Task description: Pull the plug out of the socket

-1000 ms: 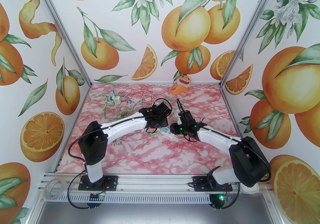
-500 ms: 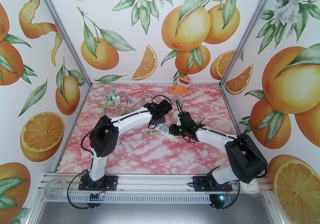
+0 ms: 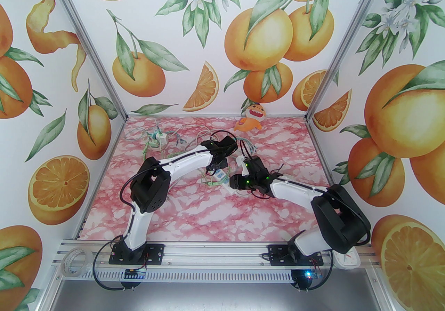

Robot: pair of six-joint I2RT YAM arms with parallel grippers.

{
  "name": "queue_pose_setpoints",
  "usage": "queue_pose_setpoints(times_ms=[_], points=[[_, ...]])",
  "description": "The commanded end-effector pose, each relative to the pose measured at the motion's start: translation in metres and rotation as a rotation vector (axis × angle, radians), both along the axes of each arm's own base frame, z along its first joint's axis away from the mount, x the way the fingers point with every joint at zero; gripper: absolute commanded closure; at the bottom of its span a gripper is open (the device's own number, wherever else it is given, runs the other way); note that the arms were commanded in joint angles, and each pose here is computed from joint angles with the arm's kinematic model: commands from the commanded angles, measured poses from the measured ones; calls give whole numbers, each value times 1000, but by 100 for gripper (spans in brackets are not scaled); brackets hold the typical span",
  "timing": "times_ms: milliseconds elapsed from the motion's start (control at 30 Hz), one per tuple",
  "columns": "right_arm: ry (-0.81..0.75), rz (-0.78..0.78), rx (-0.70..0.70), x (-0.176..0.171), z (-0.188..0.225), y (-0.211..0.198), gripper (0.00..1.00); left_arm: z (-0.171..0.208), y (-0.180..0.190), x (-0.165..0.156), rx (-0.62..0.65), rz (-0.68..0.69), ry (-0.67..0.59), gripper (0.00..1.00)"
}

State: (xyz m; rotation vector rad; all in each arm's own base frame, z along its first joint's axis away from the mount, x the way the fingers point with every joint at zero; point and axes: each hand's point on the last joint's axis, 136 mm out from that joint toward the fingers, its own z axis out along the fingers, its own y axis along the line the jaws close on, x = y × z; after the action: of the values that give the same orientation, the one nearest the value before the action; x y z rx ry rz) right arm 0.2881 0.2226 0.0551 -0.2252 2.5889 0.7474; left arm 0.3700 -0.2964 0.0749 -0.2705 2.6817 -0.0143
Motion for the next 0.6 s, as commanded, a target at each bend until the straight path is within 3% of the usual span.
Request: queue_pose_setpoints(times_ms=[0, 467, 567], points=[[-59, 21, 34, 10, 28, 9, 55, 5, 6, 11, 46, -36, -19, 67], [34, -20, 285, 30, 36, 45, 55, 1, 3, 17, 14, -54, -12, 68], [59, -37, 362, 32, 36, 52, 65, 3, 2, 19, 1, -50, -17, 68]])
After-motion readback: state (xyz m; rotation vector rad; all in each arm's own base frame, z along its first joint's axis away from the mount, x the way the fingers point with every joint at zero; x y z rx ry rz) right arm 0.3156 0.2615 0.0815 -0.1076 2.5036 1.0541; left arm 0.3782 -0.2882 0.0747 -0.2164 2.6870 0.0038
